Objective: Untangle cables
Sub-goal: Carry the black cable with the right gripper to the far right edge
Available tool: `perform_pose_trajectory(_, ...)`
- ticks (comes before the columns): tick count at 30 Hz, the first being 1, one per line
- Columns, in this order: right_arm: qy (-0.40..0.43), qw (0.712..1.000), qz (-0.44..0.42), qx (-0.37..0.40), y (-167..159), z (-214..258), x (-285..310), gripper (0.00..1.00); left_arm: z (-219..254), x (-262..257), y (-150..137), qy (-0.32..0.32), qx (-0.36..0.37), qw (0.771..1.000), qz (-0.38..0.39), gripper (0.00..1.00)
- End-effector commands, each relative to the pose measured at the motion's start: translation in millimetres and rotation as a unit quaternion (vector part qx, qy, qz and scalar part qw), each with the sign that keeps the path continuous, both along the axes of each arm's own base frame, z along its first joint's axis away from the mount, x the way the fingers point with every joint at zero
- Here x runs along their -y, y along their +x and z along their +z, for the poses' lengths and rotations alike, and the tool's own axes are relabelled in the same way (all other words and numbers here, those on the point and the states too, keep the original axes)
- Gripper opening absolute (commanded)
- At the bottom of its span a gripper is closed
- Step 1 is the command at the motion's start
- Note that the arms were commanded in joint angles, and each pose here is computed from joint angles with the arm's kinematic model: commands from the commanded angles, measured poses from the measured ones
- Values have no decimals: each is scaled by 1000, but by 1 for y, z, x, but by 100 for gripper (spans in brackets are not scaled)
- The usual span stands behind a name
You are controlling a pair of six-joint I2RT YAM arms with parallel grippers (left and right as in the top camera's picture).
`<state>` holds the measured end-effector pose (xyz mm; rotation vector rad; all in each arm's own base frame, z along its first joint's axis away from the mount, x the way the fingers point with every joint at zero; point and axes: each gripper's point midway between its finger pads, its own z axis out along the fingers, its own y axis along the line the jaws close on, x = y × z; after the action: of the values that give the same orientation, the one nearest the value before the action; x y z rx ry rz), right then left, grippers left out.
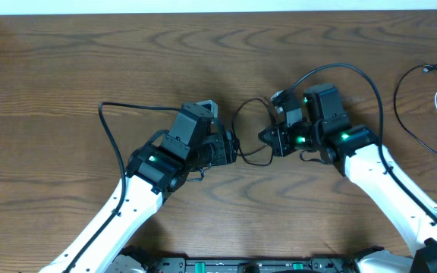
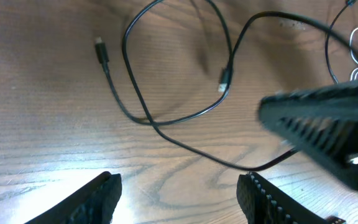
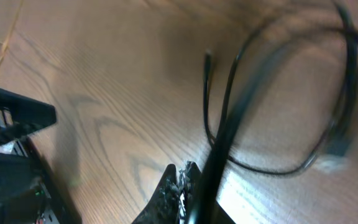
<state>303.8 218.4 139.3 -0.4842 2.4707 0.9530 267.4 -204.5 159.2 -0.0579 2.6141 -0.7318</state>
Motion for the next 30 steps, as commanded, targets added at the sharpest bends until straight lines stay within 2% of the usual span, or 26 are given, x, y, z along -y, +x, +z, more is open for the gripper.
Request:
perform_pose_trajectory(1,19,997,1,75,25,56,7,1,-1,-6,-3,12,2,1000,-2,64)
perform_pose_trajectory(5,0,994,-38,100,46,98,28,1,-7,-14,-6,31,-7,999,6,64)
perform_pose_trajectory(9,-57,984,-95,136,65,139,68,1,-11,-18,-10,40,-18,999,5,64)
perform_pose_trajectory(12,-106,961,-172,190,82,193,124,1,-13,-21,-12,45,-26,999,8,64)
perform_pose_trajectory(21,-105,868,-336,351,101,331,239,1,-15,-23,-14,47,-30,998,9,64)
perform_pose_trajectory(25,-124,842,-378,364,102,340,271,1,-15,-23,-14,48,-31,998,9,64)
perform_pose_trajectory(30,-189,826,-440,298,107,302,310,1,-15,-23,-14,48,-31,998,9,64)
